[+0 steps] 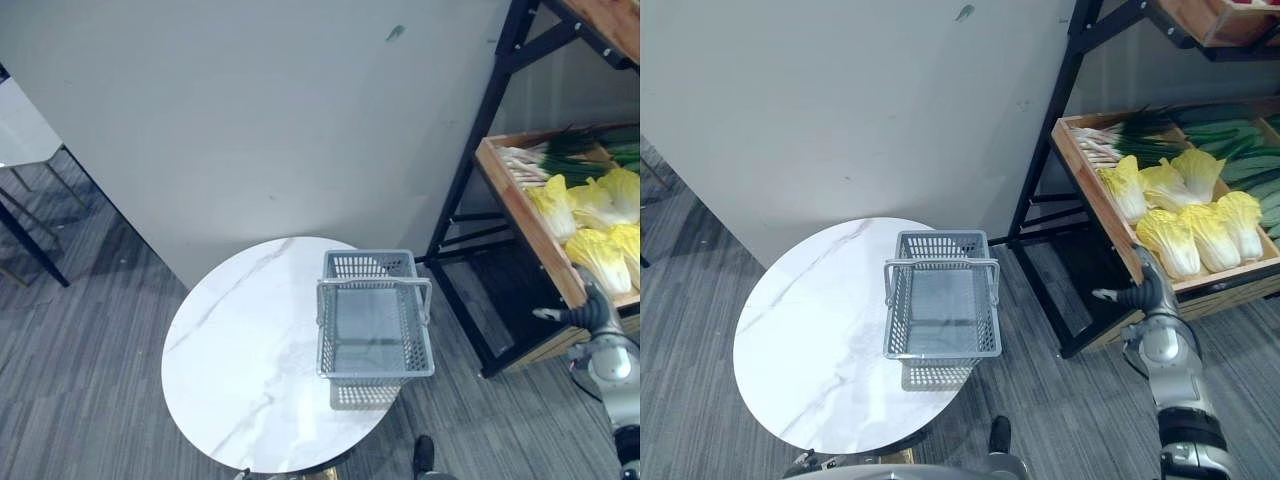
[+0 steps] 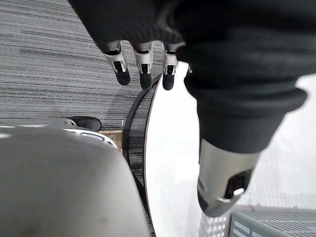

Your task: Pick vegetable in the basket

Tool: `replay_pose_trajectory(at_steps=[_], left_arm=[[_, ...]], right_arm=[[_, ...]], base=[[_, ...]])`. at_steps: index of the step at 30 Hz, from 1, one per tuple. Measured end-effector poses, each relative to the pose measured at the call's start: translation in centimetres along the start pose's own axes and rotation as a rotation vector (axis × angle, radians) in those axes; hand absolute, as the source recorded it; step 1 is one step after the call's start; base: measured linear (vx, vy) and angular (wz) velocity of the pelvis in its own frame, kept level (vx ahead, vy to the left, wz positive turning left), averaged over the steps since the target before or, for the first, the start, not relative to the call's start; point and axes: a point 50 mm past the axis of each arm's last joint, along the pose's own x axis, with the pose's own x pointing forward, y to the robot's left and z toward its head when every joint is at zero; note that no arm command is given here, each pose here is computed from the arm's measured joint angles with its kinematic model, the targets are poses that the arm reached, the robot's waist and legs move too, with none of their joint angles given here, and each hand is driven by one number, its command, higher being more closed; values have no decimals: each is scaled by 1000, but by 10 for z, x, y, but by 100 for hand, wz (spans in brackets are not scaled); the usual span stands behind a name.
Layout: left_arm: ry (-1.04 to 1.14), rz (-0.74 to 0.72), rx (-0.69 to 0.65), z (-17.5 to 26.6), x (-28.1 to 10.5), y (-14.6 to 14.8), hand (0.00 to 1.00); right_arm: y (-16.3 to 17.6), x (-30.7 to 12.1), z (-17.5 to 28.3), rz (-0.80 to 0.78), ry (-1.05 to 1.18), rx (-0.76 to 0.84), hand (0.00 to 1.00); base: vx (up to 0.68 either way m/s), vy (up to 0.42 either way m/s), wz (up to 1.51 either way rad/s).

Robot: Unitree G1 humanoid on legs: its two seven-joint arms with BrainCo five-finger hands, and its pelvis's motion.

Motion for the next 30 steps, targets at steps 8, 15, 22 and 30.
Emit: replay_pose_trajectory(at_steps=[8, 15, 22, 30], left_arm=[[-1, -5, 9, -1, -1, 2, 0], [-11, -10, 6, 2, 0, 0, 0], [-29, -21, 16, 9, 2, -4, 0], [-50, -27, 14, 17, 4, -7, 0]], right_arm=[[33, 19, 66, 223, -268, -47, 0], [38, 29, 93, 265, -356, -81, 0], [44, 40, 96, 305, -328, -123, 0], [58, 51, 105, 346, -303, -158, 0]], base=[[23, 0, 8], [-7, -14, 9], [1, -10, 6], [-1, -4, 6]])
